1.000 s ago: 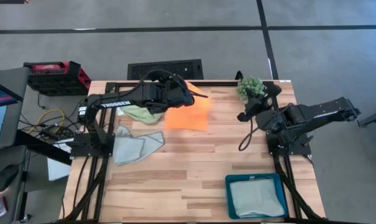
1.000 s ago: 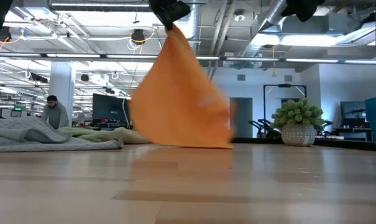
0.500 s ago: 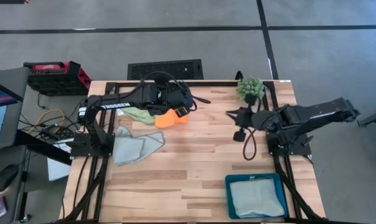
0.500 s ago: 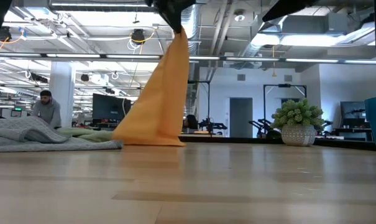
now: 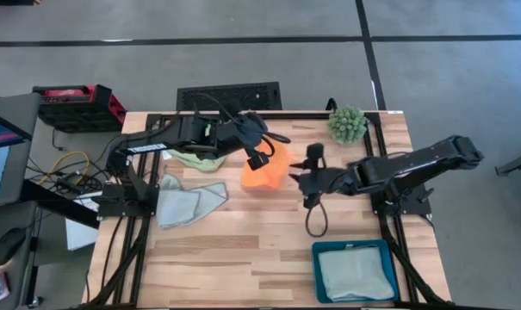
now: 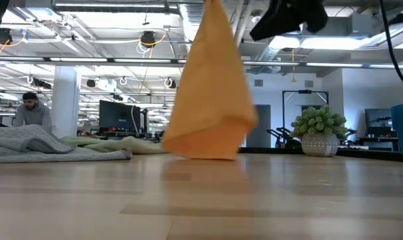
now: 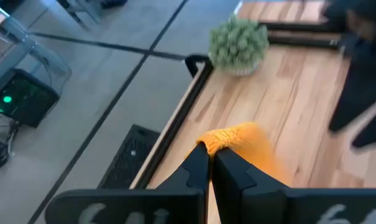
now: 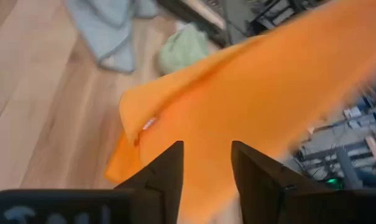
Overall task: Fold microfiber towels
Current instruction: Fold the orange towel
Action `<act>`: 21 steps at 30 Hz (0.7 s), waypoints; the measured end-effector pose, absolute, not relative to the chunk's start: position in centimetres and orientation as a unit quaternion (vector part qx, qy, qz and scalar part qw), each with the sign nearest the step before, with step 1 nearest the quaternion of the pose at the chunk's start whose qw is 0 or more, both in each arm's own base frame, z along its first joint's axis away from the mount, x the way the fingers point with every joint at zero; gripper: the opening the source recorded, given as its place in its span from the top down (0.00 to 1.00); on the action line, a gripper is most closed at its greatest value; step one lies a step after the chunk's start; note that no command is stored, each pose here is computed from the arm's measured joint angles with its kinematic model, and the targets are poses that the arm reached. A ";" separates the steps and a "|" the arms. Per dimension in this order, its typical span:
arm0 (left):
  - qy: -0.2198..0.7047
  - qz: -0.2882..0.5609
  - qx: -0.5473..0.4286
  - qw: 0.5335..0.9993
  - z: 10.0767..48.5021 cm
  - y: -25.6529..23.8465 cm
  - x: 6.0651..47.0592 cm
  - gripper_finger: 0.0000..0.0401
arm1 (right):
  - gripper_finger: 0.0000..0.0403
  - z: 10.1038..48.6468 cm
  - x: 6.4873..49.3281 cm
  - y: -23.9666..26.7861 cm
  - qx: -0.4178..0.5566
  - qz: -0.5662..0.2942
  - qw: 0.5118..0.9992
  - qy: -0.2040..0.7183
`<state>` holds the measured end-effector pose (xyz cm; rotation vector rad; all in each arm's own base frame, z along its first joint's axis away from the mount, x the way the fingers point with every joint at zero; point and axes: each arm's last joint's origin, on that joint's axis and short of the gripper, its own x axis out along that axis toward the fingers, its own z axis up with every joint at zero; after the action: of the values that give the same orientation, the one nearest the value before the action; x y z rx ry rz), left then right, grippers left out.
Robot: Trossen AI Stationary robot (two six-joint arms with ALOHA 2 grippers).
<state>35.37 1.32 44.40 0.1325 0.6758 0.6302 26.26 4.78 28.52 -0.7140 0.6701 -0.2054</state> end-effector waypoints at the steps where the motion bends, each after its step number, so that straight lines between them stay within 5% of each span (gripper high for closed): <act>1: 0.319 0.303 0.062 0.896 44.9 1.2 35.2 1.00 | 0.58 28.1 26.5 5.0 -0.355 -0.089 0.871 0.329; 9: 0.264 0.301 0.053 0.915 48.3 1.1 33.8 1.00 | 0.50 25.2 27.7 7.3 -0.420 -0.057 0.828 0.367; 21: 0.241 0.290 0.052 0.925 49.4 0.3 33.5 1.00 | 0.50 21.8 29.6 7.3 -0.487 -0.181 0.749 0.412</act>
<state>33.47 0.33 49.40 0.1063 0.4945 0.5953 29.61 7.34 21.83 -1.0644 0.8999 -0.3946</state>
